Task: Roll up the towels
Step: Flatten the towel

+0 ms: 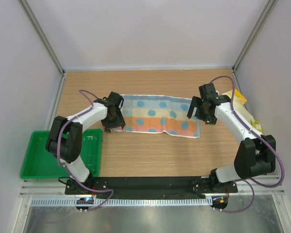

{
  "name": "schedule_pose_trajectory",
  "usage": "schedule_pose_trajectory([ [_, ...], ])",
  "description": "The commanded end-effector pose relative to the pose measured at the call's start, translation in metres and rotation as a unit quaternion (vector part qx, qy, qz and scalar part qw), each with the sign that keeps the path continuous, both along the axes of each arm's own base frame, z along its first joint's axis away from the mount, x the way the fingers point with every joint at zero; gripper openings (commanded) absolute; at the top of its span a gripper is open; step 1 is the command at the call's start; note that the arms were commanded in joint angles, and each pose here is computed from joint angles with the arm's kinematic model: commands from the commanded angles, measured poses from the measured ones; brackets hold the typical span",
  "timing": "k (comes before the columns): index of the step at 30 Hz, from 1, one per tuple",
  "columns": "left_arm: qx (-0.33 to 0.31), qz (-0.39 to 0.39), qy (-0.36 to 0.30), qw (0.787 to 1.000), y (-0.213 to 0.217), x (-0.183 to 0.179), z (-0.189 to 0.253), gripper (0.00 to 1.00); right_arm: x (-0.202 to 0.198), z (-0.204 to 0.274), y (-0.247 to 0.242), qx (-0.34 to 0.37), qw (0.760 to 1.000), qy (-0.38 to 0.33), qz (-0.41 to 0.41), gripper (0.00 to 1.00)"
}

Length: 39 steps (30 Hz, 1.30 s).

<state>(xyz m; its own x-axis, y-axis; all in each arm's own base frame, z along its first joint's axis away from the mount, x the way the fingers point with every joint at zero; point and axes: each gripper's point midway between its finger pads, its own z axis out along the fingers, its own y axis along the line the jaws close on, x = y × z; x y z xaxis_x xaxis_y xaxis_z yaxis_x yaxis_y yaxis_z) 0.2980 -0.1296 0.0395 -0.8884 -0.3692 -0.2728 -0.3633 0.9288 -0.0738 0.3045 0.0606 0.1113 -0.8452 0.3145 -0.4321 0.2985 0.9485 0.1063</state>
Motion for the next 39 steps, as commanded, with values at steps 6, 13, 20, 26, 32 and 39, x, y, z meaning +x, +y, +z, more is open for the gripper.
schedule_pose_trajectory([
  [6,0.048,0.026,-0.018,0.998,0.015,0.018,-0.007,0.63,0.003,0.001,-0.01,0.011,1.0,0.002,-0.007,0.94],
  [13,0.055,0.029,-0.011,0.998,0.019,0.021,-0.021,0.5,0.001,0.0,-0.015,0.008,1.0,0.009,-0.009,0.94],
  [20,0.054,0.023,-0.016,0.998,0.017,0.027,-0.027,0.34,-0.01,-0.02,-0.016,0.065,0.996,0.043,-0.035,0.93],
  [26,0.051,0.012,-0.021,0.998,0.015,0.033,-0.026,0.12,-0.019,-0.035,-0.016,0.075,0.994,0.056,-0.048,0.92],
  [32,0.024,0.0,-0.018,1.0,0.005,0.03,-0.021,0.0,-0.03,-0.051,-0.007,0.102,0.991,0.071,-0.057,0.88],
  [39,-0.02,-0.012,-0.014,1.0,-0.008,0.022,-0.011,0.0,-0.041,-0.072,-0.005,0.11,0.987,0.091,-0.073,0.72],
])
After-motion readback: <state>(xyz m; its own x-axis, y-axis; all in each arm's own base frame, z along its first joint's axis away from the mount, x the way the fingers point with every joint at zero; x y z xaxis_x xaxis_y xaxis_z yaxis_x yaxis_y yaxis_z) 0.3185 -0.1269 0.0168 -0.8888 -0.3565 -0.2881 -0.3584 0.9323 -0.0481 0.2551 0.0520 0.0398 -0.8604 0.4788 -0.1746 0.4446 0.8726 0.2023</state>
